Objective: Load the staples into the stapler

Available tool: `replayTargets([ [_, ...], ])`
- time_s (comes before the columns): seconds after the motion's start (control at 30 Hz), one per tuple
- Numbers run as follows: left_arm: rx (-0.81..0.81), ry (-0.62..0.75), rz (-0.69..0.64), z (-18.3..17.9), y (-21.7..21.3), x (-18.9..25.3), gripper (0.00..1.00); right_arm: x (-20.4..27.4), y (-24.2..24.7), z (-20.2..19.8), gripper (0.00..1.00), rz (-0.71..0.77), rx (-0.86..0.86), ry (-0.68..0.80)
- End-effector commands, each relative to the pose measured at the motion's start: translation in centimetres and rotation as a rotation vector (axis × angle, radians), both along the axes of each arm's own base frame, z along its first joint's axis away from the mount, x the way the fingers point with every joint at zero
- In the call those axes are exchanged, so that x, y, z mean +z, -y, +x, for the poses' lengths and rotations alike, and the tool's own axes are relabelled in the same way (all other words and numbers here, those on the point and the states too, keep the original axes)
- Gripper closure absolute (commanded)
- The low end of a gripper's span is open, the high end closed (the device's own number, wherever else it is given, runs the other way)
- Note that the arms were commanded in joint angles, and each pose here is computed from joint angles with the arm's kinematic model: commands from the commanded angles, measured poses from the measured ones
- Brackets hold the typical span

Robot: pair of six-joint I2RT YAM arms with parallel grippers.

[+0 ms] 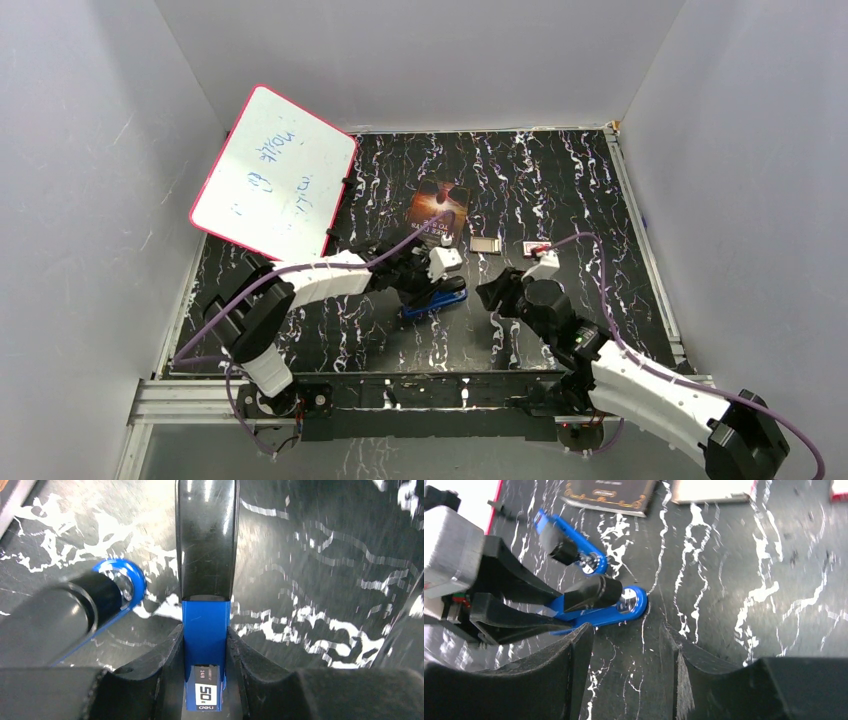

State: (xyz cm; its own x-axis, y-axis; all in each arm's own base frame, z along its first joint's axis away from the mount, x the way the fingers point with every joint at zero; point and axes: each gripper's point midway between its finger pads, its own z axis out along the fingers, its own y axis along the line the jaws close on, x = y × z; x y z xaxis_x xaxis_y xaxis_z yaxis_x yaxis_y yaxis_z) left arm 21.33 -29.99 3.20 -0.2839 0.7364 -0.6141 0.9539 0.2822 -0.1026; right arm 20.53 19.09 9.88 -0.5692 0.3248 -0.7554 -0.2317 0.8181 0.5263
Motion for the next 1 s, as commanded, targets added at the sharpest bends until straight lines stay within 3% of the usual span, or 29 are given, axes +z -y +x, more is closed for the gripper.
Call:
replayTargets([
  [0.0, 0.284, -0.081, -0.051, 1.2, 3.5, 0.9, 0.9, 1.3, 1.1, 1.7, 0.41, 0.328, -0.285, -0.074],
  [0.17, 0.378, -0.205, -0.081, 0.9, 6.0, 0.5, 1.0, 1.2, 0.9, 1.9, 0.41, 0.417, -0.319, -0.096],
  [0.37, 0.377, -0.267, -0.113, 0.2, 8.1, 0.5, 1.0, 1.1, 0.6, 1.9, 0.39, 0.478, -0.312, -0.088],
  [0.97, 0.3, -0.303, -0.111, -2.2, 8.5, 0.2, 1.0, -1.1, 0.3, 3.7, 0.37, 0.498, -0.345, -0.125],
])
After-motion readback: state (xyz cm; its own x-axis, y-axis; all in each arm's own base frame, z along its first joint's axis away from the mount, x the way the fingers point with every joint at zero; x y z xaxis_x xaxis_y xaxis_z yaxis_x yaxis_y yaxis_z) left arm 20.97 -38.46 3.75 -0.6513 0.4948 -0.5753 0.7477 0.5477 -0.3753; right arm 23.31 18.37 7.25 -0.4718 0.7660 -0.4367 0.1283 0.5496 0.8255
